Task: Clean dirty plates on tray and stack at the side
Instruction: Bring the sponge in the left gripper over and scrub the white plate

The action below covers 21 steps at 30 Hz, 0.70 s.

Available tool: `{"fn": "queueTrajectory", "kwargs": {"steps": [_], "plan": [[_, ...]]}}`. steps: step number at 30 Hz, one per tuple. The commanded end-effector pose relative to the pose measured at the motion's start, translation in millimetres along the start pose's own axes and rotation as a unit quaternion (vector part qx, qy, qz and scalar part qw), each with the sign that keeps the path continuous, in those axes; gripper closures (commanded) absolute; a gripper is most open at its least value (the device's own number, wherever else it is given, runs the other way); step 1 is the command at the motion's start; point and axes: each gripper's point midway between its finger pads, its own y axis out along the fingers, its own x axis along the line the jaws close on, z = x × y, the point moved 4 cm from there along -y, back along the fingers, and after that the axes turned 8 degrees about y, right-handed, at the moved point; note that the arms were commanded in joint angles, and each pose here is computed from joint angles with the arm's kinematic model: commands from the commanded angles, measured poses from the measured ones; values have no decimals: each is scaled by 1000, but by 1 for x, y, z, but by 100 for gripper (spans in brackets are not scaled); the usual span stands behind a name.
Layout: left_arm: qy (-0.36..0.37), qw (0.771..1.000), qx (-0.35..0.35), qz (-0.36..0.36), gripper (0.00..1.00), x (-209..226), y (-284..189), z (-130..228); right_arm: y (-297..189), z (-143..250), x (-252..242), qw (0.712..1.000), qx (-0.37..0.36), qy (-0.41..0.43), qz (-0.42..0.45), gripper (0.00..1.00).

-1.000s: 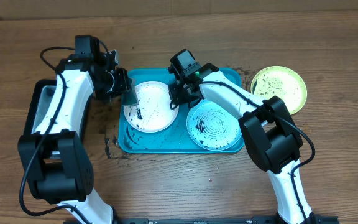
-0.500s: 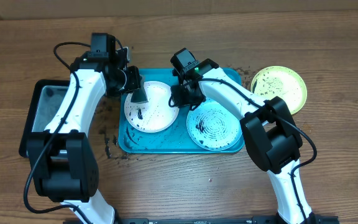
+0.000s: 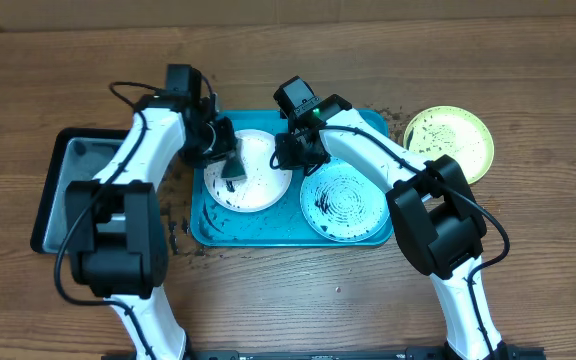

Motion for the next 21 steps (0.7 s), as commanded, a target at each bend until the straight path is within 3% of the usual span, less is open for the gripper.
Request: {"fn": "queueTrajectory", "kwargs": {"steps": [1, 6, 11, 21], "plan": [[-6, 999, 23, 25, 96, -13, 15, 8, 2, -6, 1, 999, -13, 44, 5, 96], [11, 1000, 17, 22, 96, -23, 18, 7, 2, -9, 3, 997, -20, 76, -1, 96], [12, 999, 6, -50, 96, -11, 20, 6, 2, -9, 3, 996, -21, 91, -2, 96], [13, 996, -7, -84, 96, 6, 37, 14, 2, -10, 3, 996, -21, 90, -2, 96]]}}
